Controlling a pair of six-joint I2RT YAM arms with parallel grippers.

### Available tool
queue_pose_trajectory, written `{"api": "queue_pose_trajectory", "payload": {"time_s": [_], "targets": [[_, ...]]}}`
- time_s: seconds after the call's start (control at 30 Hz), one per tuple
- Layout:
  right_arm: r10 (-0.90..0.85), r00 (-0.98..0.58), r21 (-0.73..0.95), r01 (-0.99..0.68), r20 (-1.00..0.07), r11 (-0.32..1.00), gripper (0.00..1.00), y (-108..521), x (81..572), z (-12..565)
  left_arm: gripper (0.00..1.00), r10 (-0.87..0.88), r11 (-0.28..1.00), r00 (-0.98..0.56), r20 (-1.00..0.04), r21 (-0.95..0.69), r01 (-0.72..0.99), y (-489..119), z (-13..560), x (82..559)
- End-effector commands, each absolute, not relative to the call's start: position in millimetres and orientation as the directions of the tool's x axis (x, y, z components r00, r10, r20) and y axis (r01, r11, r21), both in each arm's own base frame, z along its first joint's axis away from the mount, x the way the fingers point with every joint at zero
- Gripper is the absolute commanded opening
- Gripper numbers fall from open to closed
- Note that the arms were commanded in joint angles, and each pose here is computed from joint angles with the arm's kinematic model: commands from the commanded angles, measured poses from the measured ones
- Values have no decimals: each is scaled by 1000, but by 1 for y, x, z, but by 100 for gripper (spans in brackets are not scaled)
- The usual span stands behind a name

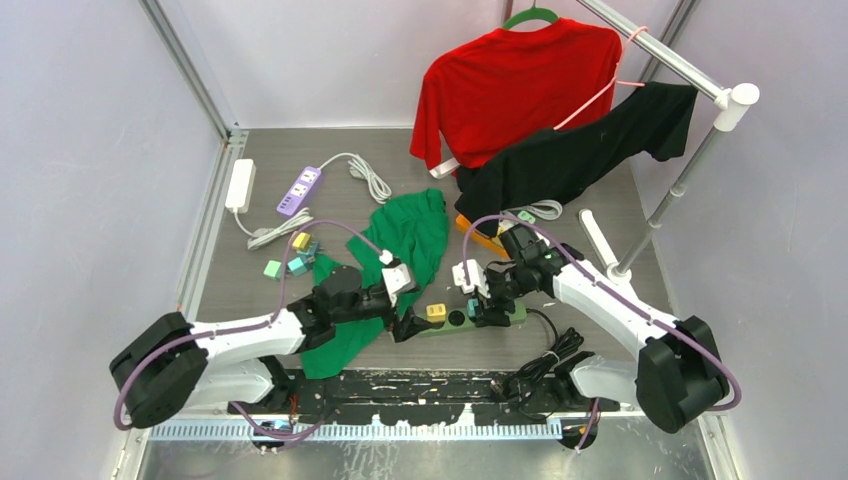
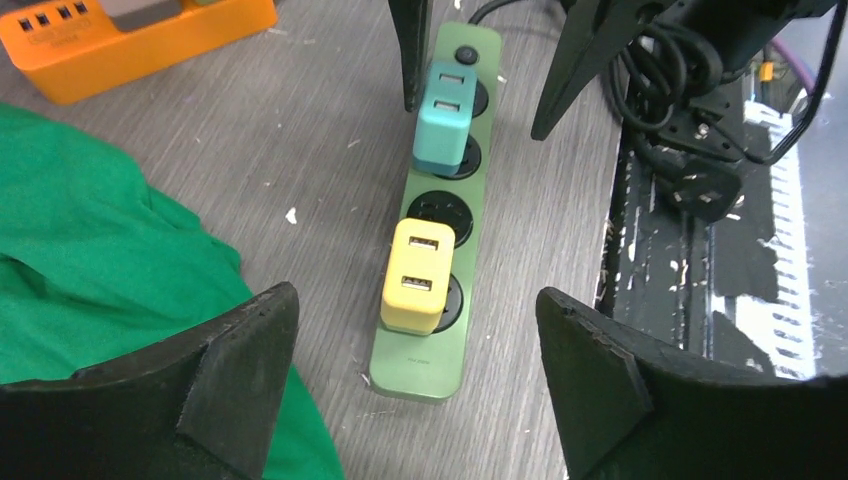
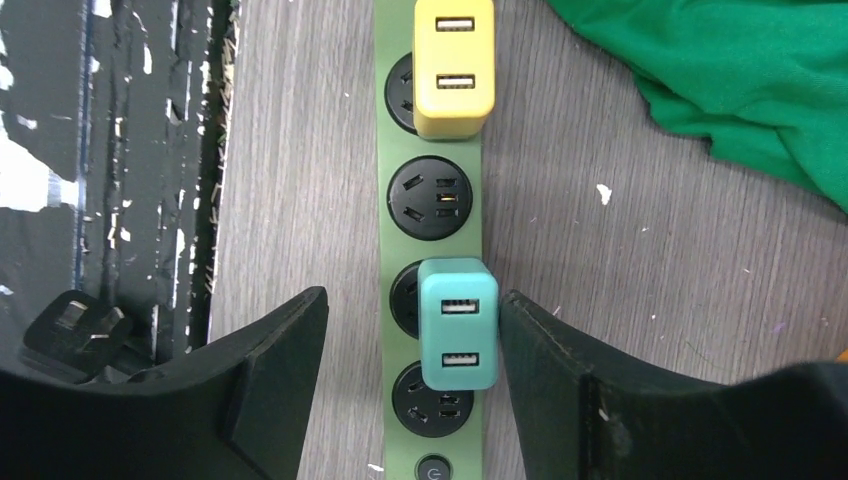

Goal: Pull the plug off the socket
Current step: Remove the plug from the socket.

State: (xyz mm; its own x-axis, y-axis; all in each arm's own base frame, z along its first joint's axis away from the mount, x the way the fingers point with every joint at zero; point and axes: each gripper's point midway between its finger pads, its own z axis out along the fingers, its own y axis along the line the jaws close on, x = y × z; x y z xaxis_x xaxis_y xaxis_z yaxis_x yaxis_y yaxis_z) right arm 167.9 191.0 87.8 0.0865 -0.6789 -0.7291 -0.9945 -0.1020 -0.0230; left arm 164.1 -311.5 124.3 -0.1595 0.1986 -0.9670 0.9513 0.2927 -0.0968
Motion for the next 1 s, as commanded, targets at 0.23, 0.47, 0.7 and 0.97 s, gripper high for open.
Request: {"api": "queue_pose_trajectory", "payload": {"time_s": [0.23, 0.47, 0.7, 0.97], "targets": [[-730, 126, -70, -992, -672, -107, 48, 191, 182, 77, 73, 149, 209, -39, -988, -7, 978, -349, 126, 182], [-739, 127, -70, -992, -662, -107, 25, 192, 183, 75, 65, 161, 179, -5, -987, 25, 983, -358, 114, 185], [-738, 122, -64, -992, -664, -106, 15, 193, 182, 76, 51, 177, 142, -19, -984, 7, 990, -364, 107, 182], [-755, 76, -84, -996, -651, -28, 1, 193, 196, 77, 6, 257, 109, -35, -966, -7, 994, -361, 87, 177]]}}
